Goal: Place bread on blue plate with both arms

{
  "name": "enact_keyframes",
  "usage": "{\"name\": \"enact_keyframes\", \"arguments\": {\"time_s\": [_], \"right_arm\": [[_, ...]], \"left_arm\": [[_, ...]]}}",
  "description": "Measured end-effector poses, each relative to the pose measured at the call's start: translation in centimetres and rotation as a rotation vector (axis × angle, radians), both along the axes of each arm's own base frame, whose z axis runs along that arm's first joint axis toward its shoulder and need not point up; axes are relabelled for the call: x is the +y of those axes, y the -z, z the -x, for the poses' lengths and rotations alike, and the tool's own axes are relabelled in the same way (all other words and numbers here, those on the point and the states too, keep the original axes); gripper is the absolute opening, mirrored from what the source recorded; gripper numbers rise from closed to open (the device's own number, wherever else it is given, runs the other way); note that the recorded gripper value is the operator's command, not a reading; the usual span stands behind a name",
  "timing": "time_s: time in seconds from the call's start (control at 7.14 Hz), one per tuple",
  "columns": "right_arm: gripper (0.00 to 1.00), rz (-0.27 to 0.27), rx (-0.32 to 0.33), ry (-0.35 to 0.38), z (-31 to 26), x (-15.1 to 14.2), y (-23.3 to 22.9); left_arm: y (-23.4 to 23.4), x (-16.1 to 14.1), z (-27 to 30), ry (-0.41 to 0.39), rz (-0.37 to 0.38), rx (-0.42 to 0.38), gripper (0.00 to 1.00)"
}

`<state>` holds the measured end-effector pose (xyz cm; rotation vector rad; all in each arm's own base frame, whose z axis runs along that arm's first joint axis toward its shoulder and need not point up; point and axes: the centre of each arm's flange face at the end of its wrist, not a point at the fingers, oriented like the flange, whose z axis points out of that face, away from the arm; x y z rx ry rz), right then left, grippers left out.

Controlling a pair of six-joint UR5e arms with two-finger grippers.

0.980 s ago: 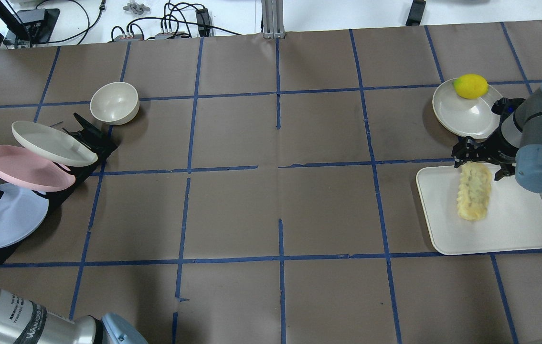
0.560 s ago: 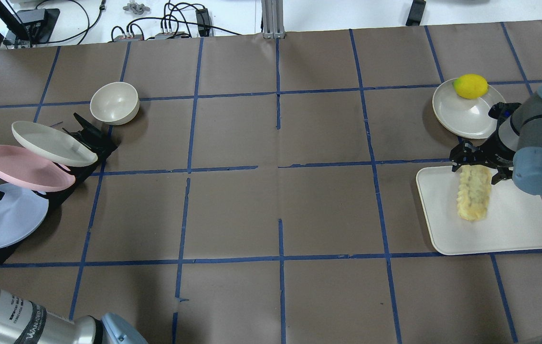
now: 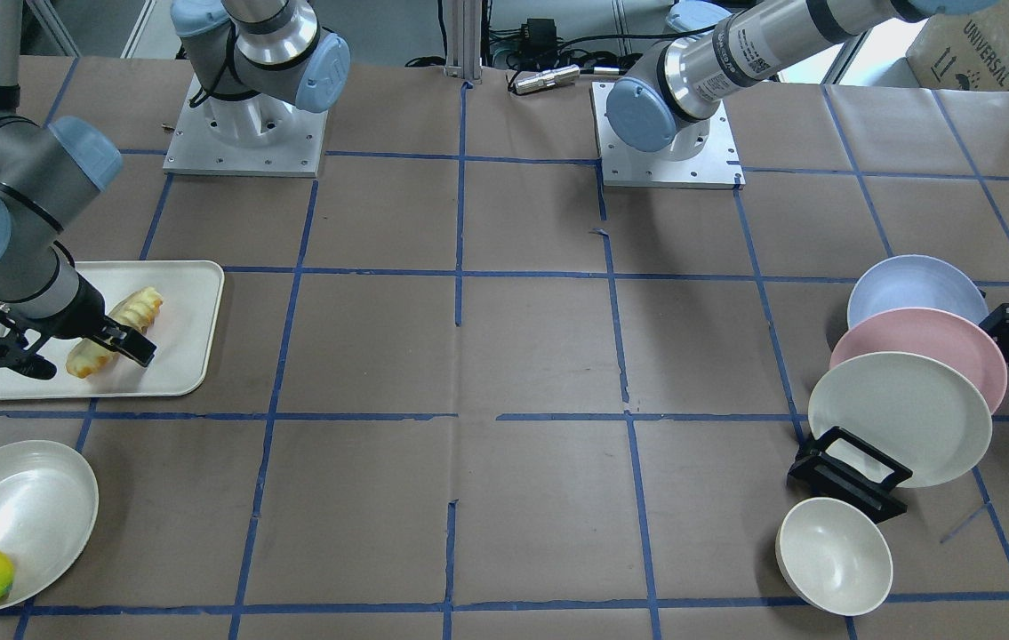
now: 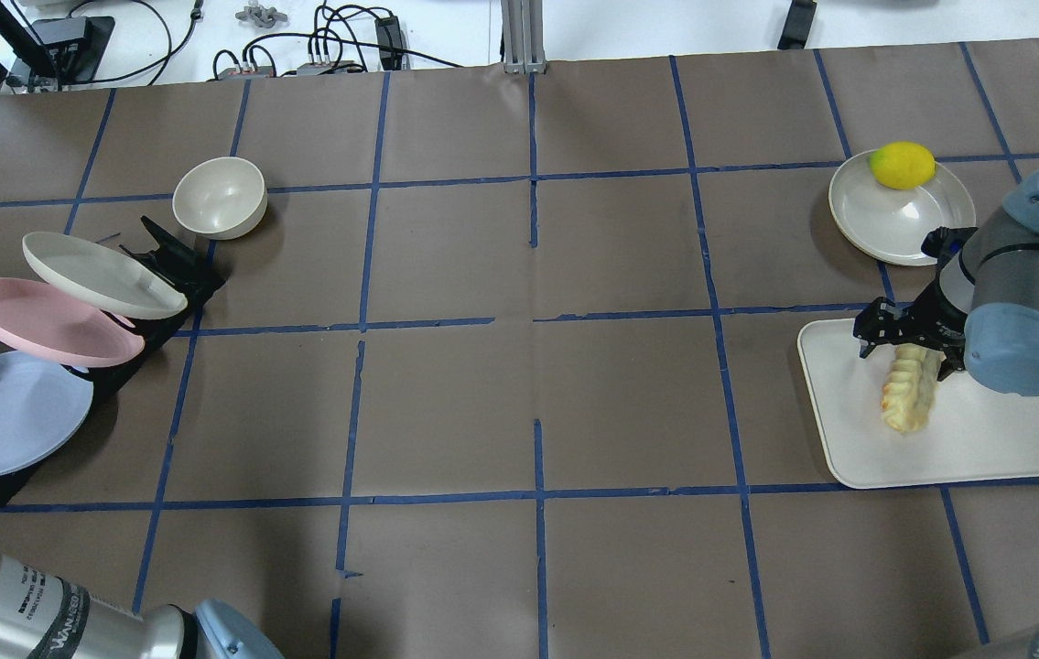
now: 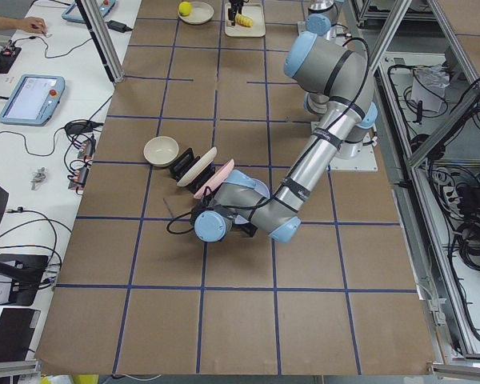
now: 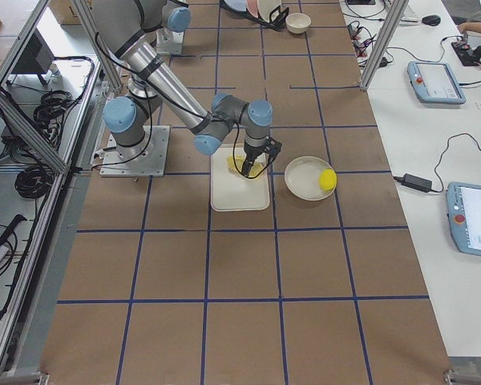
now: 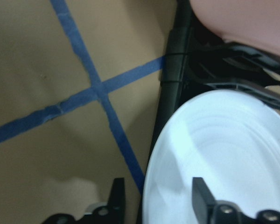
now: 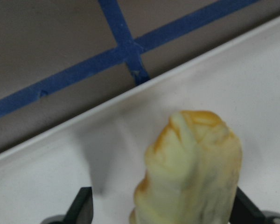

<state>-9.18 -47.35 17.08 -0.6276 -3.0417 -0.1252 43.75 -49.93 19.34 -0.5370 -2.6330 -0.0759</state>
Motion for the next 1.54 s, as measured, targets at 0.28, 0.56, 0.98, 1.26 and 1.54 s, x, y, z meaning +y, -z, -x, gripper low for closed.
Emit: {"name": "enact_keyframes", "arguments": {"time_s": [0.28,0.56,0.98,1.26,1.54], "right_arm": [[0.62,-0.019,0.005,0.0,0.0,0.5,0.8],[0.2,-0.02,0.003,-0.03,0.0,0.5,0.8],[0.16,0.004,0.011,-0.075,0.2,0.0,-0.4],[0.17,0.036,0.028,-0.087,0.8,-1.5,-2.9],[0.17,0.062,0.04,-0.103,1.2,-2.5,-6.9]], "left_arm": [[-1.0,0.1,-0.1,0.001,-0.002,-0.018,0.0],[-5.2,0.9,0.8,0.003,-0.005,-0.035,0.01],[-13.5,3.4,4.0,0.002,-0.016,-0.025,0.01],[-17.6,4.9,6.1,-0.012,-0.019,-0.03,0.01],[-19.2,5.3,7.7,-0.064,-0.037,-0.031,0.02]]}}
